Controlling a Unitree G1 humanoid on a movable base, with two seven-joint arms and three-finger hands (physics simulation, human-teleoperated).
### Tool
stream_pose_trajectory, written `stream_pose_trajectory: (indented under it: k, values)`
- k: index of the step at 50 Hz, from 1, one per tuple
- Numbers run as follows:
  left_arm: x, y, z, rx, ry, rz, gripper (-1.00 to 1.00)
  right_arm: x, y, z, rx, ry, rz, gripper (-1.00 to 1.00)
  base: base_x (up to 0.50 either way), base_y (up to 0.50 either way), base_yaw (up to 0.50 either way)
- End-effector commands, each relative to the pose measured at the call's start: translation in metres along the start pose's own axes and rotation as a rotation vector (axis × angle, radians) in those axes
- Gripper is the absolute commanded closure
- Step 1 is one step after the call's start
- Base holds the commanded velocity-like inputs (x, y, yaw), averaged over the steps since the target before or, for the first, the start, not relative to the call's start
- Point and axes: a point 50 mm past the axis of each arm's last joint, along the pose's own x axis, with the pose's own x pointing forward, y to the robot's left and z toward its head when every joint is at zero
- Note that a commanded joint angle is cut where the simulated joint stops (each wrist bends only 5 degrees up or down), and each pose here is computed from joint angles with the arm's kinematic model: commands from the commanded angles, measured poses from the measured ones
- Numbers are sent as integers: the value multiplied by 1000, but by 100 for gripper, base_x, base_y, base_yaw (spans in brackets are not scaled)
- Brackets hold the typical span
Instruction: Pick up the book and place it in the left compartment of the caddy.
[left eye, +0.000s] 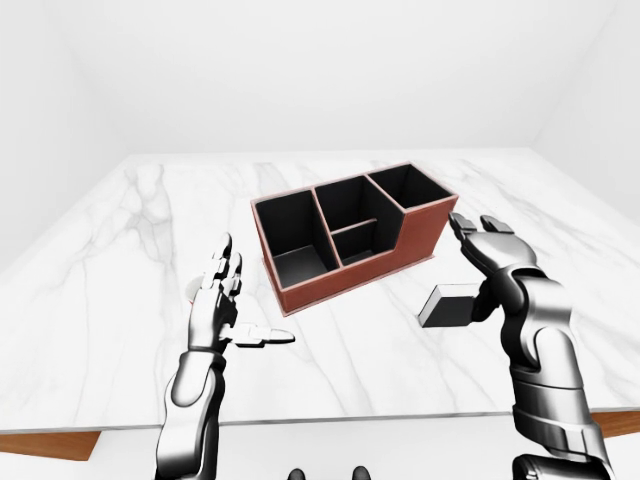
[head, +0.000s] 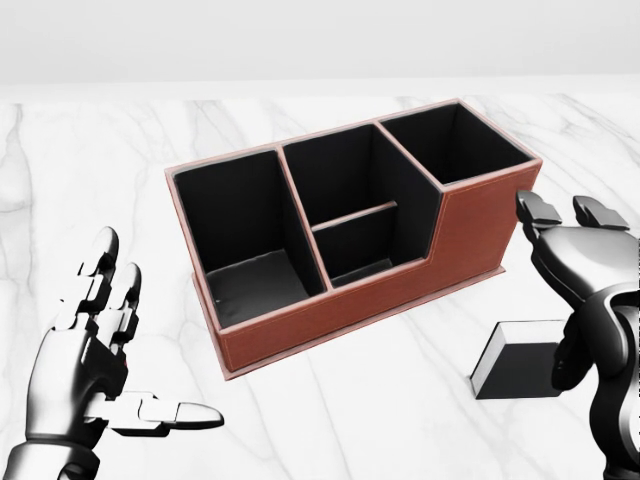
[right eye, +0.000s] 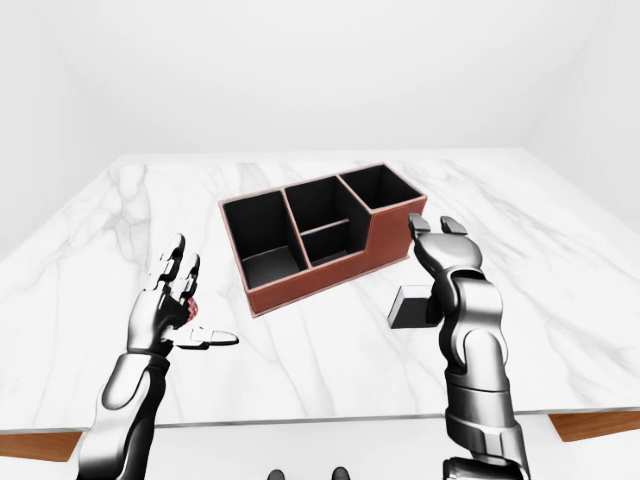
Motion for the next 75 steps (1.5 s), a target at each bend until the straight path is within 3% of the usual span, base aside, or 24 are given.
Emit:
stream_pose_trajectory:
  k: [1, 21, 55, 57, 58, 59, 75]
  values:
    - [-1, -1, 1, 2, -2, -4, -100, 10, 25, -6, 29, 8, 119, -98, 0, 0, 0]
    - [4, -1, -5, 3, 22, -11, -100, 40, 63, -11, 158, -27, 365, -99, 0, 0, 0]
    - [2, -3, -9, 10, 41, -15, -100, 57, 73, -6, 201, -39, 480, -100, 0, 0, 0]
    - [2, -3, -10, 11, 41, -15, -100, 58, 74, -6, 203, -38, 488, -62, 0, 0, 0]
    - [2, -4, -9, 10, 41, -15, -100, 59, 73, -6, 213, -40, 489, 32, 0, 0, 0]
    - [1, -4, -9, 11, 41, -15, -100, 59, 73, -6, 215, -42, 488, 100, 0, 0, 0]
    - [-1, -4, -8, 14, 37, -12, -100, 59, 70, -3, 210, -55, 475, 100, 0, 0, 0]
